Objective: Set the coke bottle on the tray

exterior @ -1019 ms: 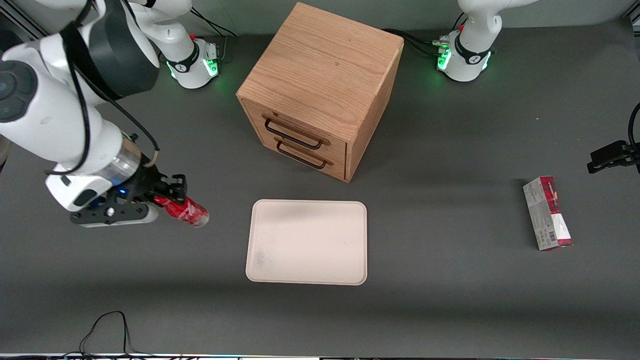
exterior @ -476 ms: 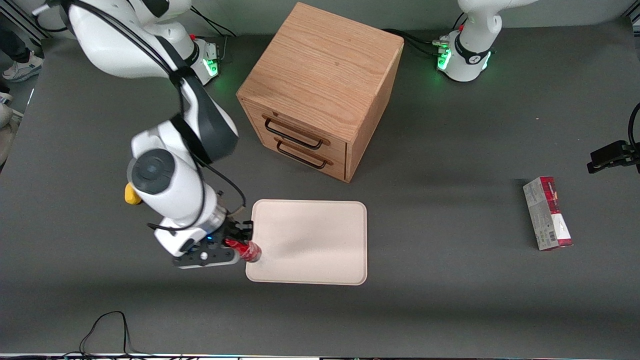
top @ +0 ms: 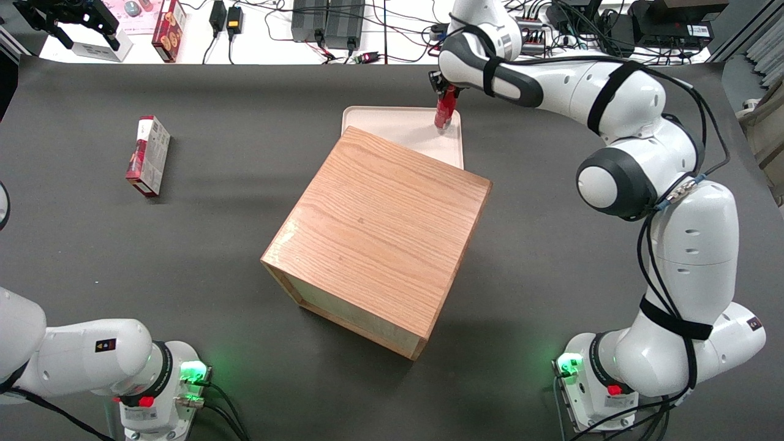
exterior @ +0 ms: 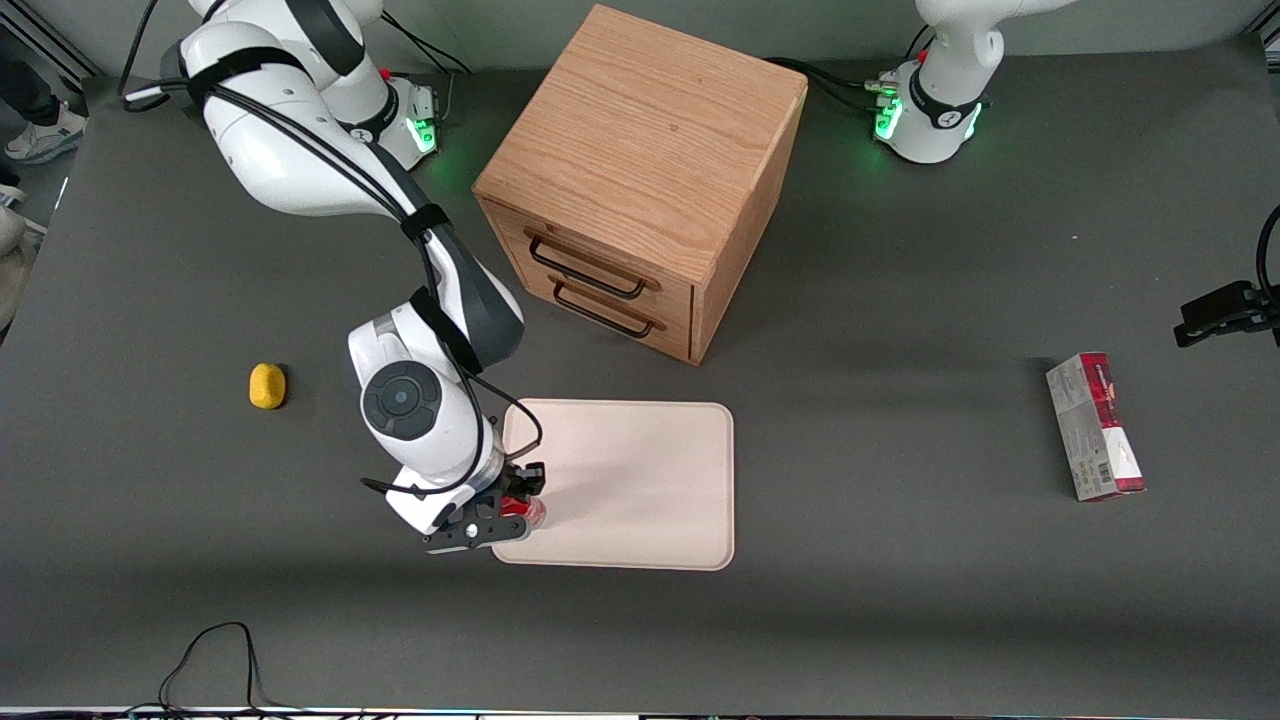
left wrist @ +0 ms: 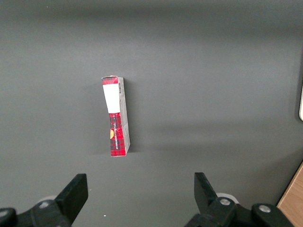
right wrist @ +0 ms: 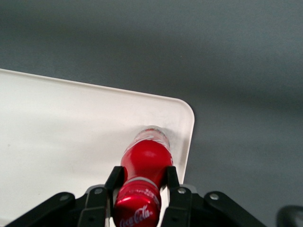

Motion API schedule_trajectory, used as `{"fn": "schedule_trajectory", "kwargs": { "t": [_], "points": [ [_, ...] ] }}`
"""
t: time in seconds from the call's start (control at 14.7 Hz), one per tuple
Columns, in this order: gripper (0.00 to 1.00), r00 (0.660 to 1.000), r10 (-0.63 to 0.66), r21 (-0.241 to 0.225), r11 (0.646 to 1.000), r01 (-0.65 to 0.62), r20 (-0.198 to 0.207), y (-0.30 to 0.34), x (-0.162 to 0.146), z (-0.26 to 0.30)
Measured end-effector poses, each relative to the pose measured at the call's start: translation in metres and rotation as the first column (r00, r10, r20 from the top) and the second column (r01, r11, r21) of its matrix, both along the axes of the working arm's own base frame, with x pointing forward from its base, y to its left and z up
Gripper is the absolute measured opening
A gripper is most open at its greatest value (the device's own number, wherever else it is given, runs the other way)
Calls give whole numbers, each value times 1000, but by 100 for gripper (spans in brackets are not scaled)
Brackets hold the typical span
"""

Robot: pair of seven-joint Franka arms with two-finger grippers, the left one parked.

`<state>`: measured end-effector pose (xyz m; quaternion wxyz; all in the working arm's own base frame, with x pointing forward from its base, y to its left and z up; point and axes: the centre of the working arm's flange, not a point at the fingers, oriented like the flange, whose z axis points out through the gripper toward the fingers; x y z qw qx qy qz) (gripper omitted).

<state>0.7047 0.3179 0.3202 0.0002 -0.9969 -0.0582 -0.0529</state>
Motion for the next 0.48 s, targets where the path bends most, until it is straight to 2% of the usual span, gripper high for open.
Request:
{"fn": "schedule_trajectory", "kwargs": {
  "t": [0.27,0.48],
  "points": [
    [43,1000,1,-1,1000,-1,0,-1,1,-15],
    [64,999,-28,11,1000,28,14,-1,2,-20]
  ]
}}
